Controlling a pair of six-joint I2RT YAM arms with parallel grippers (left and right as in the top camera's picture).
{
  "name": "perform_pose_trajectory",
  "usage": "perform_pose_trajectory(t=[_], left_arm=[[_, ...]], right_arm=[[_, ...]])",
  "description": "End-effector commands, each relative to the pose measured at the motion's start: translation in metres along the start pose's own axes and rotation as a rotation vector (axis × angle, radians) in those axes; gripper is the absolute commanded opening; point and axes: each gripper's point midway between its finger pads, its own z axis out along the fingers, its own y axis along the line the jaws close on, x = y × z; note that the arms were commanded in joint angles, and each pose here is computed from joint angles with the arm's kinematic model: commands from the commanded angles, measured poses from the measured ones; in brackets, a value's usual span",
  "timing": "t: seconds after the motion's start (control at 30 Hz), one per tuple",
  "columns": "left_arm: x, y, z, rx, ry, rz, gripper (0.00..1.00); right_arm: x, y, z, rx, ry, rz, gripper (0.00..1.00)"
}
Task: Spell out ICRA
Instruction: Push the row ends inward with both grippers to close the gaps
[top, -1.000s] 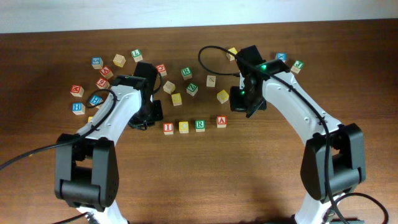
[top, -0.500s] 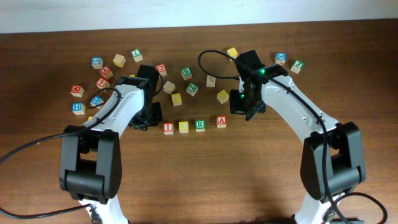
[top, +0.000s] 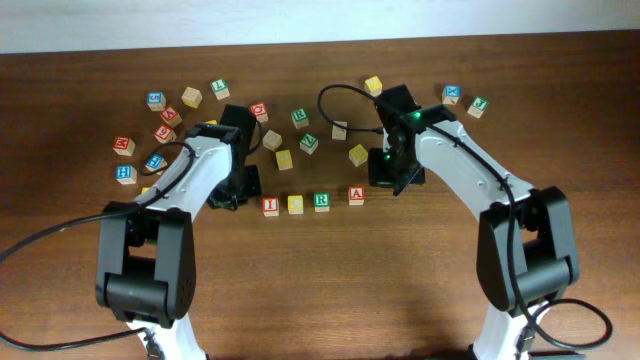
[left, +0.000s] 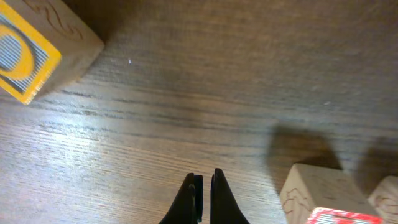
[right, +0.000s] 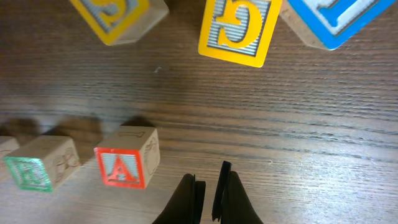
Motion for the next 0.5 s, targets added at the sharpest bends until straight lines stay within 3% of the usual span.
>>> perform_pose_trajectory(t=[0.0,0.2,0.33,0.47], left_arm=[[0.018,0.002,0.022,0.004,0.053,0.004,0.0],[0.024,-0.006,0.04,0.055,0.043,0.015,0.0],[0.027,-0.03,0.037,0.181,0.067,0.019,0.0],[0.031,-0.039,0.037,0.18,0.066,0.05,0.0]], right_arm=[[0.005,0.0,0.007,0.009,0.022,0.004,0.04],[0.004,0.0,0.012,0.01,0.023,0.004,0.04],[0.006,-0.003,0.024,0.02,0.048,0.007,0.04],[0.009,-0.005,0.038,0.032,0.076,0.01,0.04]])
